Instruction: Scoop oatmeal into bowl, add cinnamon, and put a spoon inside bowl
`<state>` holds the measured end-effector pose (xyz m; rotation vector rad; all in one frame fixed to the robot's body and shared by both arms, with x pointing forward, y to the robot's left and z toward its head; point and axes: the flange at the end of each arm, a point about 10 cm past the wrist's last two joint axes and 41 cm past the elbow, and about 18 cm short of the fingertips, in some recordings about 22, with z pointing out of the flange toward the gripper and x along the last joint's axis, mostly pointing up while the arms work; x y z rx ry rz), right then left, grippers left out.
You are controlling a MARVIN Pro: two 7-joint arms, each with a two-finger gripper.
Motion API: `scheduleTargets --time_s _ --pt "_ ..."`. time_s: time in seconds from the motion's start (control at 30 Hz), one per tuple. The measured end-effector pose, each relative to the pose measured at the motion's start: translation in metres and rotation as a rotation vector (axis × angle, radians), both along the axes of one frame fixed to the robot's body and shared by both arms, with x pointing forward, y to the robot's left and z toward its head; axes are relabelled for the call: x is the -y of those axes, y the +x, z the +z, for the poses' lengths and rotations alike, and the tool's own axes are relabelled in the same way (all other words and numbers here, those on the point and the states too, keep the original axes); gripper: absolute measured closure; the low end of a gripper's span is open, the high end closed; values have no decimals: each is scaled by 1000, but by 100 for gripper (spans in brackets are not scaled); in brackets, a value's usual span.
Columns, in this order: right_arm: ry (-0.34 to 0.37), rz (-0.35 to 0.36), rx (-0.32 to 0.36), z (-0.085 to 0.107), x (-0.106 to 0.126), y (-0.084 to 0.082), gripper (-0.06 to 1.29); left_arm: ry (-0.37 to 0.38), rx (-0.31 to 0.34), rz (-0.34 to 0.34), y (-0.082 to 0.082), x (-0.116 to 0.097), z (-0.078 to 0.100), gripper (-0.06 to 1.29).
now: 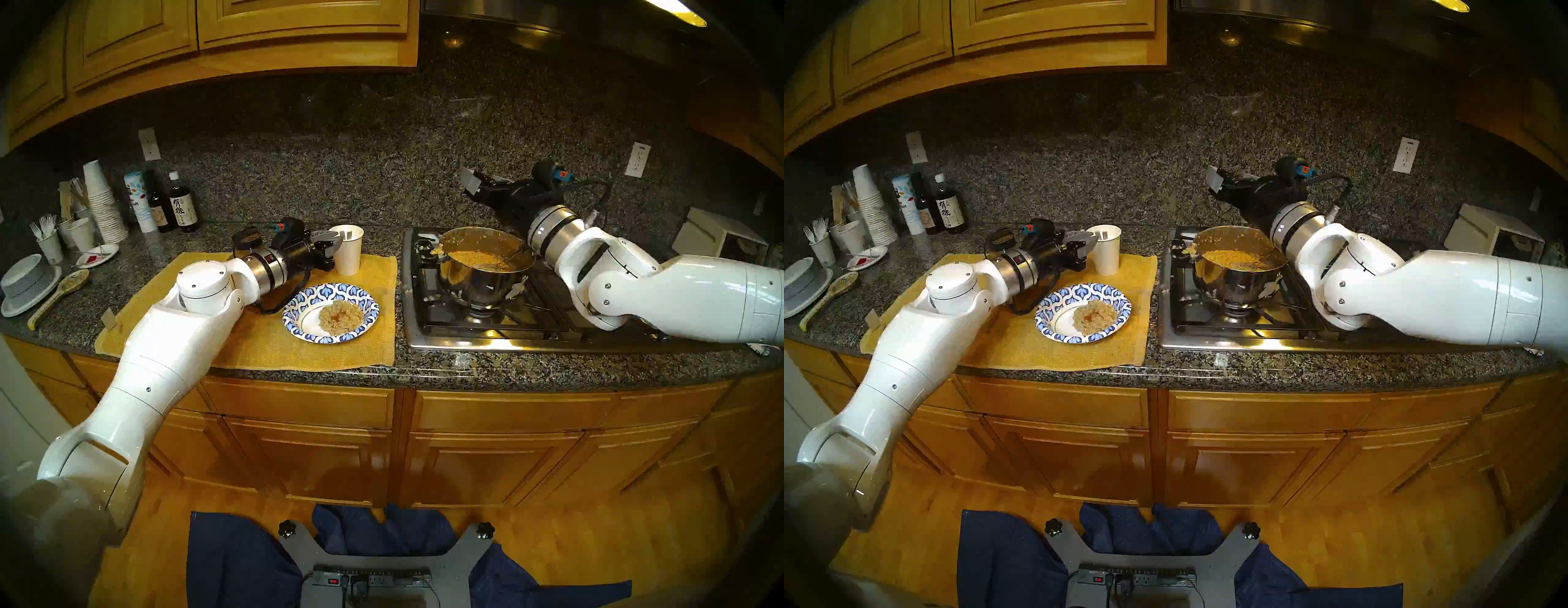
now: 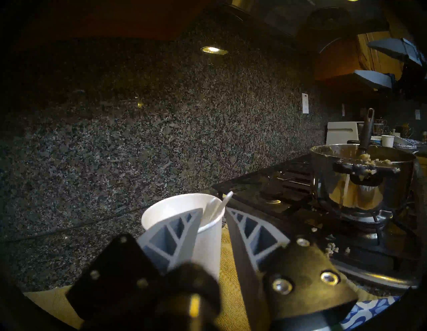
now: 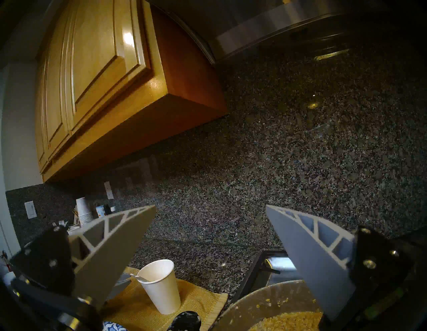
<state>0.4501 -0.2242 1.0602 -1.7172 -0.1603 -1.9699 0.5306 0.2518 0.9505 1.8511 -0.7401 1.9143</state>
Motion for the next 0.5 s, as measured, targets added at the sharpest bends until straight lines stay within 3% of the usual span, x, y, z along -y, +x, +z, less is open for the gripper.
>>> scheduleTargets --time_s 0.5 --pt "0 0 0 0 0 0 0 3 5 1 9 2 1 82"
